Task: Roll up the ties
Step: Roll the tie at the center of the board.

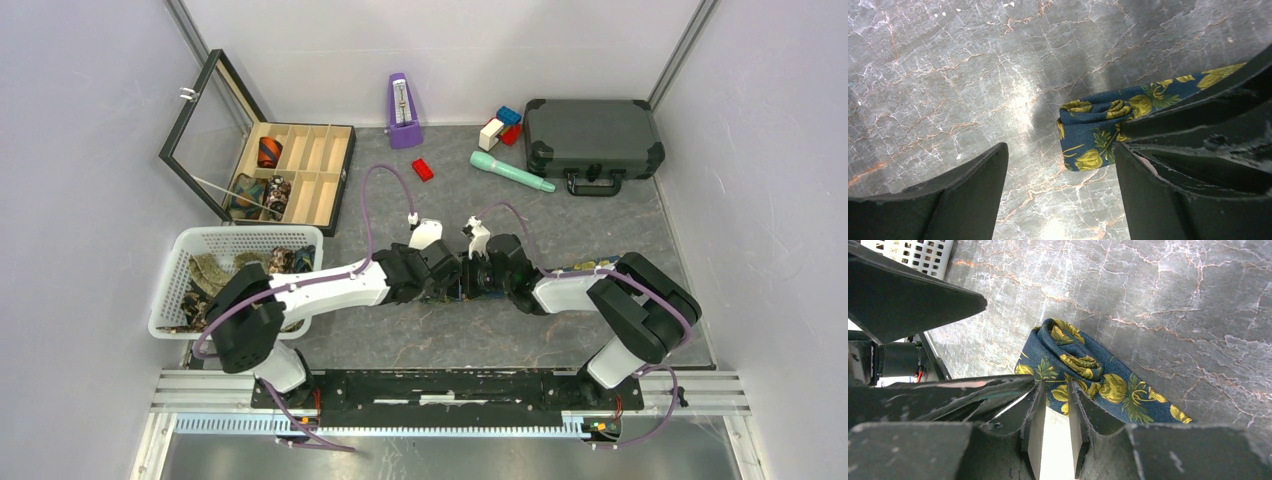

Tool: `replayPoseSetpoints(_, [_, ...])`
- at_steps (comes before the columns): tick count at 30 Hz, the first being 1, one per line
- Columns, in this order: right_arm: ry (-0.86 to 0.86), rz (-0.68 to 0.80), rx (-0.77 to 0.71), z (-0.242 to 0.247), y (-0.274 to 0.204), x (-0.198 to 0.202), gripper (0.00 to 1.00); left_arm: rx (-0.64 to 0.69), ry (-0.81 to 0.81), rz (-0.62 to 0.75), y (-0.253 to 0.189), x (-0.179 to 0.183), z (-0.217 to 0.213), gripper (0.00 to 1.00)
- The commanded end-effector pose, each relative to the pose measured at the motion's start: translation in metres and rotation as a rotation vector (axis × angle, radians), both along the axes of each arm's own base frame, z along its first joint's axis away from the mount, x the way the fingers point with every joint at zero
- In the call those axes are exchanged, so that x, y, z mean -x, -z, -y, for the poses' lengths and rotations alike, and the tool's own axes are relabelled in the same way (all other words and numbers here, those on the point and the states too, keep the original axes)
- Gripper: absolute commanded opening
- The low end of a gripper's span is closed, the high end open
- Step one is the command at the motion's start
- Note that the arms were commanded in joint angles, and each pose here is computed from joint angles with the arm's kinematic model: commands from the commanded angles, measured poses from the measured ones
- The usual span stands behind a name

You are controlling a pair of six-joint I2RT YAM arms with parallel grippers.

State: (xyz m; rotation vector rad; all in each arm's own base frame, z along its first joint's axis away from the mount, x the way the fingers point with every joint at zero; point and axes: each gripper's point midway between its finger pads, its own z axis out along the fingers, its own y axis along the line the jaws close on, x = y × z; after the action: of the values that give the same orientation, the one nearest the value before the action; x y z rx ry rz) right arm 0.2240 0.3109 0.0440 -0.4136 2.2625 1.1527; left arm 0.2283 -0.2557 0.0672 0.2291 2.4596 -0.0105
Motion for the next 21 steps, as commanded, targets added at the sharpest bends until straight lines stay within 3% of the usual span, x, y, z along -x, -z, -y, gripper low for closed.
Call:
replayPoseSetpoints(1, [0.003, 0.049, -0.002, -0.006, -0.009, -0.012, 0.29, 0.117, -0.042, 0.077, -0.026, -0.006, 0.006, 0.86])
replayPoseSetpoints(5, [0.003, 0.051, 0.0, -0.007, -0.01, -0.013, 0.29, 0.194, -0.007, 0.08, -0.028, 0.0, 0.008, 0.87])
replayPoseSetpoints(11, [0.003, 0.057, 0.018, -0.007, -0.009, -0.016, 0.29, 0.463, 0.063, 0.063, -0.032, 0.006, 0.012, 0.86])
replayPoseSetpoints(21, [0.011, 0.052, 0.042, -0.006, -0.005, -0.021, 0.29, 0.726, 0.117, 0.07, -0.033, 0.005, 0.002, 0.82])
